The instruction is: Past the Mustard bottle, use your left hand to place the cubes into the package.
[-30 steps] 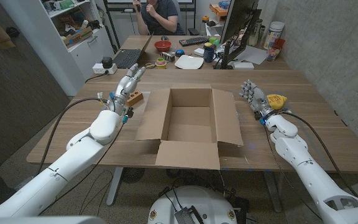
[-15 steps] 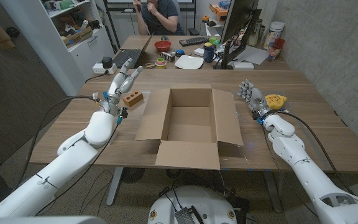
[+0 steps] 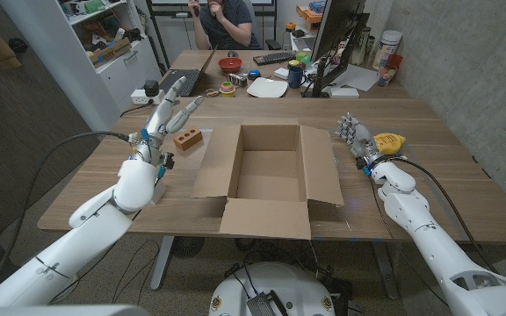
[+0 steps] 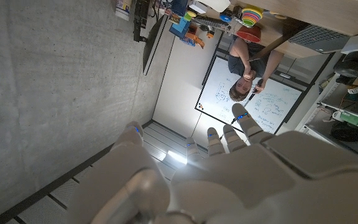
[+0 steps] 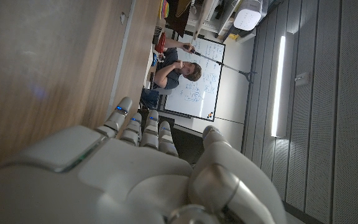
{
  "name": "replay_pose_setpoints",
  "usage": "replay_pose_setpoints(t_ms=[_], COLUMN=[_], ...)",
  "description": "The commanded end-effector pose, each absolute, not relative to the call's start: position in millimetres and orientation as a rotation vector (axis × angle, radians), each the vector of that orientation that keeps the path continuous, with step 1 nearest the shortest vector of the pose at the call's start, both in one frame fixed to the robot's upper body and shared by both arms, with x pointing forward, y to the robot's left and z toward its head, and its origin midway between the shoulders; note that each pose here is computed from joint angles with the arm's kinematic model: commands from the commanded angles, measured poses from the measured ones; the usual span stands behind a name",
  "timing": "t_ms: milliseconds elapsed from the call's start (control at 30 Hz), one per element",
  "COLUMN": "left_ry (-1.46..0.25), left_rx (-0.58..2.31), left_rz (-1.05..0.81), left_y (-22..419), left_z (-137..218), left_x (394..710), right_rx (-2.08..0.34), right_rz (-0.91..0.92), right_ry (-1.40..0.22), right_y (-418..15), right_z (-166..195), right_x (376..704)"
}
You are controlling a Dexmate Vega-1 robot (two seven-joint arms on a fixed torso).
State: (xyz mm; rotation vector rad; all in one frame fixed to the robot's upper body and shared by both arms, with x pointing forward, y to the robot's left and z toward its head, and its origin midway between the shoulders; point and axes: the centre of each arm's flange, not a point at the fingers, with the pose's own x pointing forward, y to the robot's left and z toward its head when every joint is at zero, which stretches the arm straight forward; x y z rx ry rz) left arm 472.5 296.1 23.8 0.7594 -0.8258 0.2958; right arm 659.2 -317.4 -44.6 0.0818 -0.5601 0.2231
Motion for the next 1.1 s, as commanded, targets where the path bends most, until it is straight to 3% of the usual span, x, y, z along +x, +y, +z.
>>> replay_pose_setpoints(t_ms=[33,467,733,1100], left_ry=[-0.862,-0.788,-0.72,-0.6], left_rx=[0.967,1.099,1.262,1.428], left_rz=[0.393,0.435,0.696,0.917], left_y=[288,292,293,288], left_z=[26,19,9,2], left_x=[436,404,383,378], right_rx=[0.086,0.09,0.079,0.067], right_rz=[0.22,0.227,0.232,0.254], right_ry=[-0.56,-0.559,-0.561,-0.562], right_y=[-319,-319,-317,-311], right_z=[-47,-49,-47,-42], right_x=[659,659,659,663])
